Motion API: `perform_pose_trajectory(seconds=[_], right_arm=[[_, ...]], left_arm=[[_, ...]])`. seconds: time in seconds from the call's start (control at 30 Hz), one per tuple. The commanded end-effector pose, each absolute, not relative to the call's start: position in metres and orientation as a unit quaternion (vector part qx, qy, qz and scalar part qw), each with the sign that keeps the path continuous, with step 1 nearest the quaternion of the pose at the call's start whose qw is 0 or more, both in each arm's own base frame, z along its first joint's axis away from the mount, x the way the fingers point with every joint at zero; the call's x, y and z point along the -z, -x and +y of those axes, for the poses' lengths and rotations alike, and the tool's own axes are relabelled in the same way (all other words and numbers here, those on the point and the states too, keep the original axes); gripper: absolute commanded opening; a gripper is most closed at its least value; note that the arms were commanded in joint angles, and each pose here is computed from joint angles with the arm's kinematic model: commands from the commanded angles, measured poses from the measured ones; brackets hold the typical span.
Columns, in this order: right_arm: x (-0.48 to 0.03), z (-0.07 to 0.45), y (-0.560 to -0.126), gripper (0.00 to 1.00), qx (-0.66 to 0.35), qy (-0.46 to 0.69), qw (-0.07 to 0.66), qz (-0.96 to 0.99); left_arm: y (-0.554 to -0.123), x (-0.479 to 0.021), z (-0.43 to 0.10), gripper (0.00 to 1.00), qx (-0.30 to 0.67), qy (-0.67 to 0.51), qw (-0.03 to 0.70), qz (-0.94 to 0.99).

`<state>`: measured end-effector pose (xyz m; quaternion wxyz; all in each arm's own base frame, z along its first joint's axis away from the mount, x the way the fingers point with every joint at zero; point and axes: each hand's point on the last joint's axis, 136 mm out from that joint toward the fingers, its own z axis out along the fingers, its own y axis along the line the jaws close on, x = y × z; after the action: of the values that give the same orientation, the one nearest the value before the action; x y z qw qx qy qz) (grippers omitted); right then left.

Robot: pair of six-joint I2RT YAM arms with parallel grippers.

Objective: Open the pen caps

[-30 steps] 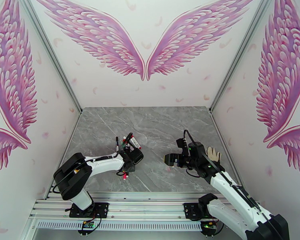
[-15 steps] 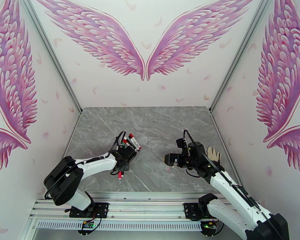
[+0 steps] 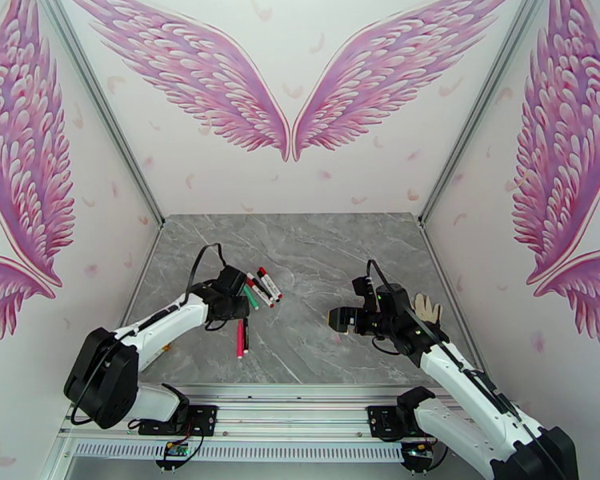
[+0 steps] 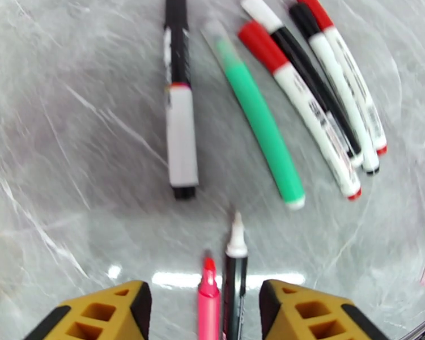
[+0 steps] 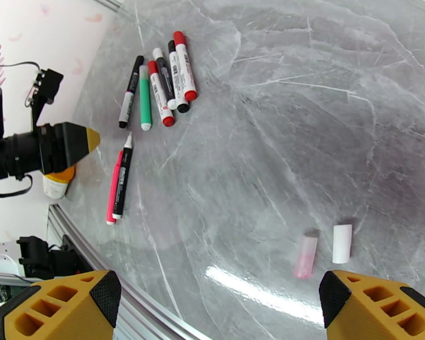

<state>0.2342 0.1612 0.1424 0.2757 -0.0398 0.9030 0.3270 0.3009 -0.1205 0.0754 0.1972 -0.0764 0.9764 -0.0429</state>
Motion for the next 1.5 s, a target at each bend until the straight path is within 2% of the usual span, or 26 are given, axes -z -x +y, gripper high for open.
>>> perform_pose_trajectory(seconds=[0.0,0.3,0.73,0.9,1.1,1.27,1.47], right_arm=[[-0.146,0.161,-0.235,0.99,-0.319,0.042,0.279,0.905],[-0.143,0.158,-0.232,0.99,-0.312,0.042,0.275,0.908],[-0.137,0.158,-0.234,0.99,-0.309,0.036,0.270,0.911],[-0.136,0.158,-0.236,0.99,-0.308,0.035,0.270,0.912],[-0.135,0.158,-0.236,0.99,-0.309,0.033,0.266,0.912],[-0.138,0.158,-0.235,0.99,-0.309,0.035,0.267,0.912],[-0.138,0.158,-0.235,0.99,-0.306,0.035,0.264,0.914]], left_arm=[[-0.320,-0.071,-0.111,0.54,0.050,0.061,0.189,0.979],[-0.364,-0.050,-0.095,0.47,0.056,0.082,0.176,0.979],[-0.387,-0.038,-0.105,0.49,0.070,0.084,0.171,0.979],[-0.393,-0.027,-0.102,0.43,0.052,0.090,0.163,0.981],[-0.394,-0.023,-0.091,0.30,-0.005,0.089,0.152,0.984],[-0.388,-0.014,-0.081,0.28,-0.039,0.090,0.134,0.986],[-0.381,-0.007,-0.081,0.20,-0.036,0.087,0.118,0.989]])
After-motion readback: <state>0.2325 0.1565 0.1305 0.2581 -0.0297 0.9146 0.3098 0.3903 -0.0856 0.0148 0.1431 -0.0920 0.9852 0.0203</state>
